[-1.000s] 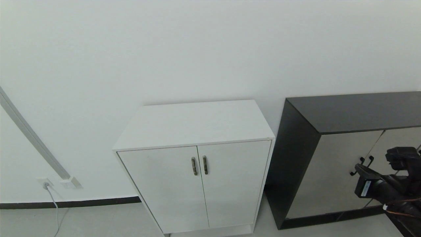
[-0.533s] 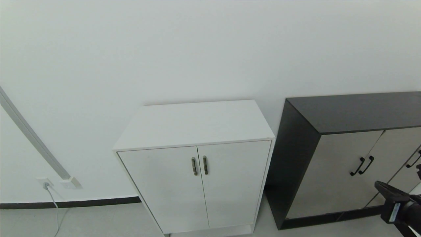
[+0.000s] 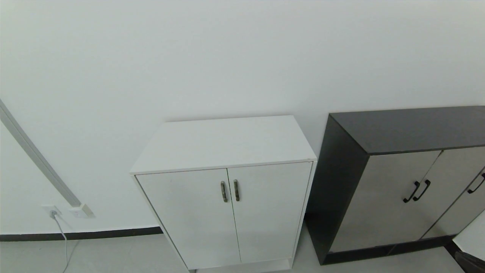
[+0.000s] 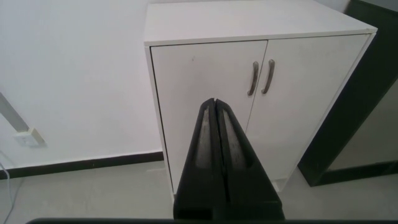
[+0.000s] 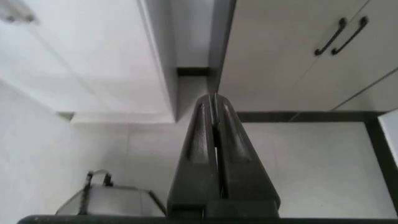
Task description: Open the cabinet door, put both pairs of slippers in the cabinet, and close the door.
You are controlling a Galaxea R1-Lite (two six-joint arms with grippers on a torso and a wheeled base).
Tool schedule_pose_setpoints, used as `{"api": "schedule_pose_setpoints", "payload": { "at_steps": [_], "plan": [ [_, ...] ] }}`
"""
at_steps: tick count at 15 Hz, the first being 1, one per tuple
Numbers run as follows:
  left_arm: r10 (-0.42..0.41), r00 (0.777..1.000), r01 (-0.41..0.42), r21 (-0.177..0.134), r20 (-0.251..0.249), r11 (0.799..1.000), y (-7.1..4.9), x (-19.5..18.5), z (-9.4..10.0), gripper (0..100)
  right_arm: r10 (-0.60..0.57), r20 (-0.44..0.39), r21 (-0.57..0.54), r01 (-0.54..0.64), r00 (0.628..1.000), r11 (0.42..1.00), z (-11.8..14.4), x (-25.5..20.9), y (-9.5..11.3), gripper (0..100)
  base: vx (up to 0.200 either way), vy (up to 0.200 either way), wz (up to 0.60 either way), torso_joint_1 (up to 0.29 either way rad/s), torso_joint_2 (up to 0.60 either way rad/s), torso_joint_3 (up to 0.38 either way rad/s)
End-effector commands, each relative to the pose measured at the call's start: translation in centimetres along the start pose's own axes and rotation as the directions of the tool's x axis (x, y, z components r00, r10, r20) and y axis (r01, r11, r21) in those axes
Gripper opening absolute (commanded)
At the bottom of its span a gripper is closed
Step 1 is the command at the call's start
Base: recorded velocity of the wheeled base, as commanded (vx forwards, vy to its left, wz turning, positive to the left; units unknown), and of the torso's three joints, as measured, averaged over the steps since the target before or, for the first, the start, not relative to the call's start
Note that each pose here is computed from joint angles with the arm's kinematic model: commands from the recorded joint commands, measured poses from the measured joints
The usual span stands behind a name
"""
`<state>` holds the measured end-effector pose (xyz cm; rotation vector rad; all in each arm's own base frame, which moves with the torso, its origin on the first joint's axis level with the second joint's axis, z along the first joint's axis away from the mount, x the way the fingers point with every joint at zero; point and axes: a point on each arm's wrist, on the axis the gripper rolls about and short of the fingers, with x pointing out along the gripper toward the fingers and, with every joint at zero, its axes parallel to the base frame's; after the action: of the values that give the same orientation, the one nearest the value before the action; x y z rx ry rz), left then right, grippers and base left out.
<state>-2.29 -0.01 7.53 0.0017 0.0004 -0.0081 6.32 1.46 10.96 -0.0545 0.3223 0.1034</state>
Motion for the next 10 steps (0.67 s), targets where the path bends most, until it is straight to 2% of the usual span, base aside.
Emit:
{"api": "schedule_pose_setpoints", "payload": {
  "at_steps": [1, 6, 10],
  "plan": [
    [0.0, 1.0, 0.0, 0.0, -0.001, 1.0, 0.0, 0.0, 0.0, 0, 0.056, 0.063, -0.02, -0.054, 0.996, 0.998, -1.3, -2.5, -0.4, 0, 0.0, 0.0, 0.0, 0.0, 0.0, 0.0],
    [0.0, 1.0, 0.0, 0.0, -0.001, 1.0, 0.0, 0.0, 0.0, 0, 0.172, 0.013, -0.099, -0.17, 0.985, 0.981, -4.3, -4.6, -0.6, 0, 0.0, 0.0, 0.0, 0.0, 0.0, 0.0],
    [-0.001, 1.0, 0.001, 0.0, -0.001, 1.0, 0.0, 0.0, 0.0, 0, 0.243, 0.03, -0.104, -0.238, 0.97, 0.966, -4.6, -5.0, -0.5, 0, 0.0, 0.0, 0.0, 0.0, 0.0, 0.0]
  ]
}}
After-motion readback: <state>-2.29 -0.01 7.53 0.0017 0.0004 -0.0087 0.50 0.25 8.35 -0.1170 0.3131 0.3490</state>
